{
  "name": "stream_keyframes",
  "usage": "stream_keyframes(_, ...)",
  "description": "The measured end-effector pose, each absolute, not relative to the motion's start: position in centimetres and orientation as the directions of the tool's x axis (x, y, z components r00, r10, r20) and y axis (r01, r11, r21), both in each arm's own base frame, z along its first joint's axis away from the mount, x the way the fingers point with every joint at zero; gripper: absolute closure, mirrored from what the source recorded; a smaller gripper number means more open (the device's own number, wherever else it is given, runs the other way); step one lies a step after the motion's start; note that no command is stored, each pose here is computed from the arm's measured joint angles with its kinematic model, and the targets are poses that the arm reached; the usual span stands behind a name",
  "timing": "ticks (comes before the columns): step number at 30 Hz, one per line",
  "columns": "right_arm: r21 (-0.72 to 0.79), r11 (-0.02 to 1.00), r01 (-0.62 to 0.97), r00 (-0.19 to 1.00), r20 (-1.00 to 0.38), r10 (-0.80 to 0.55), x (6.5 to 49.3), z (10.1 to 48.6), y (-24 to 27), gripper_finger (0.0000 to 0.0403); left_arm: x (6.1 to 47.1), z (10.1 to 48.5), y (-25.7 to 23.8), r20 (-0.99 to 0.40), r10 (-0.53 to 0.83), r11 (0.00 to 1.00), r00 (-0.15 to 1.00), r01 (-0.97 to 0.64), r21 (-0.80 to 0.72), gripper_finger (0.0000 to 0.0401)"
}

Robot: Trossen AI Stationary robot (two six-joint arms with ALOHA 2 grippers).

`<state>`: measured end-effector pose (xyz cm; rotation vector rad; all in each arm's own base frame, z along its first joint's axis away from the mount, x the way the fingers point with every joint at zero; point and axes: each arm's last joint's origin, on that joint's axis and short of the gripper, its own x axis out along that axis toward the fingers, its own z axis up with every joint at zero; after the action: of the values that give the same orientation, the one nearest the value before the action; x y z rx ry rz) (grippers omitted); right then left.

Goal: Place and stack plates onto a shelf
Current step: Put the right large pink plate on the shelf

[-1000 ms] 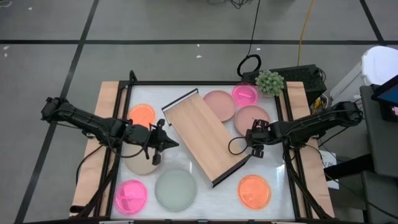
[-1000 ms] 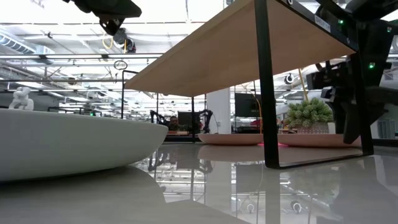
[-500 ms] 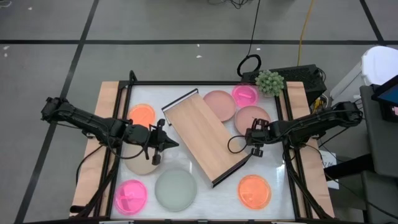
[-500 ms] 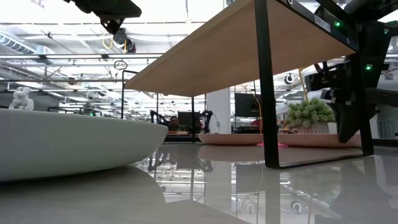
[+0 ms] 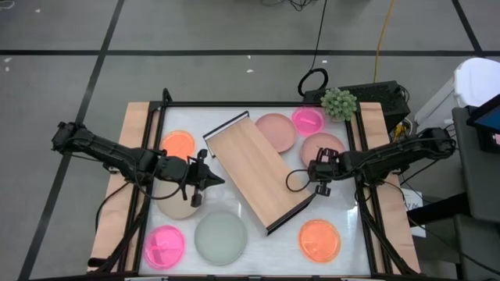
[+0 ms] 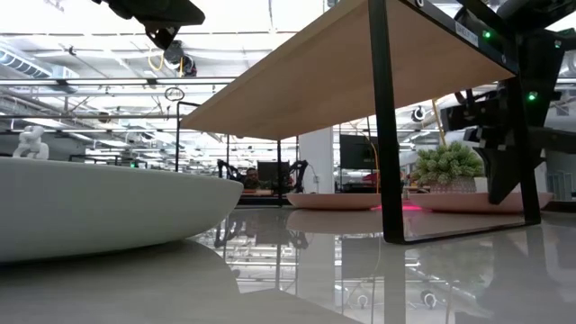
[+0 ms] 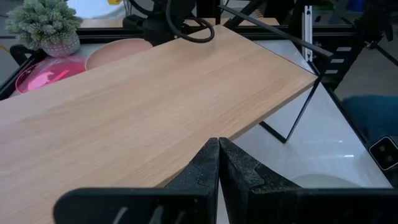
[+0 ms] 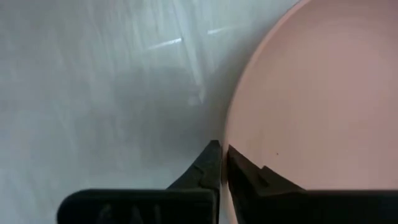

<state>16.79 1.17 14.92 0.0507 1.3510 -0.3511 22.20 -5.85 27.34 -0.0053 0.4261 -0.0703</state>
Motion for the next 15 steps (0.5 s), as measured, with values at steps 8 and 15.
stream_keyframes(8, -0.216, 0.934, 0.286, 0.134, -0.956, -0.262, 17.2, 17.0, 1.3, 0.0401, 22.3, 27.5, -5.9, -0.395, -0.071, 0.997, 0.916, 0.079, 0.002, 0.0389)
stream_keyframes(15, -0.331, 0.904, 0.269, 0.123, -0.920, -0.373, 17.4, 18.9, 1.4, 0.0402, 22.3, 27.5, -5.9, -0.394, -0.072, 0.997, 0.916, 0.066, -0.027, 0.0389)
